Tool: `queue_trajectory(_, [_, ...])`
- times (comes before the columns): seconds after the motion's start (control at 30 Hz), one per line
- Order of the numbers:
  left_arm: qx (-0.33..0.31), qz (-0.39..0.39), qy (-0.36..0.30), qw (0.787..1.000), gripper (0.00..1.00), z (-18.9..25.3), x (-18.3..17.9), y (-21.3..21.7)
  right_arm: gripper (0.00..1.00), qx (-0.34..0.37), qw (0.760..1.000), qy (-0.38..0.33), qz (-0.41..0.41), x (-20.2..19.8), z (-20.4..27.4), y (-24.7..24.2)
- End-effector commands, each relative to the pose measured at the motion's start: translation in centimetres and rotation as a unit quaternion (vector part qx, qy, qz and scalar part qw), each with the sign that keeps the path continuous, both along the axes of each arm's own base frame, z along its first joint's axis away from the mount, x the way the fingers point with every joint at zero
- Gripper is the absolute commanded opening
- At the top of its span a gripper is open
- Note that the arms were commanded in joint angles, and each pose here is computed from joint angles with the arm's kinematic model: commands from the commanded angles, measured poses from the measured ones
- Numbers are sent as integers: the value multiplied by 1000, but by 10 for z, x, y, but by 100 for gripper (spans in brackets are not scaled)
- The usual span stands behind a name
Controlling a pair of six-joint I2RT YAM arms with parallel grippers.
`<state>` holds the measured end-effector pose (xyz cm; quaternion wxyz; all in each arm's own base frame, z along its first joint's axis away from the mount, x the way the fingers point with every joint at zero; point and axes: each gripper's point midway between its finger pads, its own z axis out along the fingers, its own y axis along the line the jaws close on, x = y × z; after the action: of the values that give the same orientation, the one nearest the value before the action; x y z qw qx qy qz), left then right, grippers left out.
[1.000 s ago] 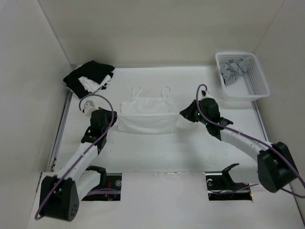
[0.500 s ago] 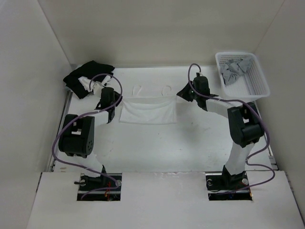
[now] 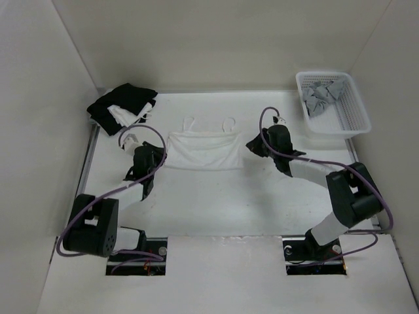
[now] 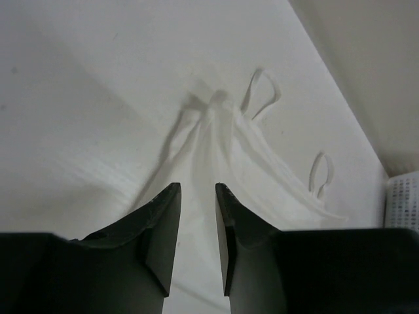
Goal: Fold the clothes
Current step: Fold the tank top
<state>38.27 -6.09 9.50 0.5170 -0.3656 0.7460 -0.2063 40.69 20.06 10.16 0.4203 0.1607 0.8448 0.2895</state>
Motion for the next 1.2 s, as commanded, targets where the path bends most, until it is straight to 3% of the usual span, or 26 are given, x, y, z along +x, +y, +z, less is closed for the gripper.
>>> queue_trajectory(0.0, [19, -4, 24, 1000, 25, -17, -34, 7, 2, 13, 999, -48, -7, -10, 21, 3])
queue_trajectory(0.07, [23, -8, 37, 999, 26, -25, -47, 9, 1, 14, 999, -45, 9, -25, 19, 8])
queue_trajectory(0.27, [5, -48, 53, 997, 32, -39, -57, -7, 12, 5, 999, -30, 28, -55, 1, 12])
queue_trajectory(0.5, [-3, -55, 60, 997, 34, -56, -44, -12, 37, 4, 1000, -7, 30, -62, -22, 12])
queue_trajectory(0.9, [-14, -39, 63, 997, 13, -65, -34, -10, 46, 0, 999, 30, 22, -63, -53, 10])
queue_trajectory(1.17, [-18, -41, 60, 997, 9, -66, -33, -11, 43, 17, 997, 51, 53, -66, -62, 27])
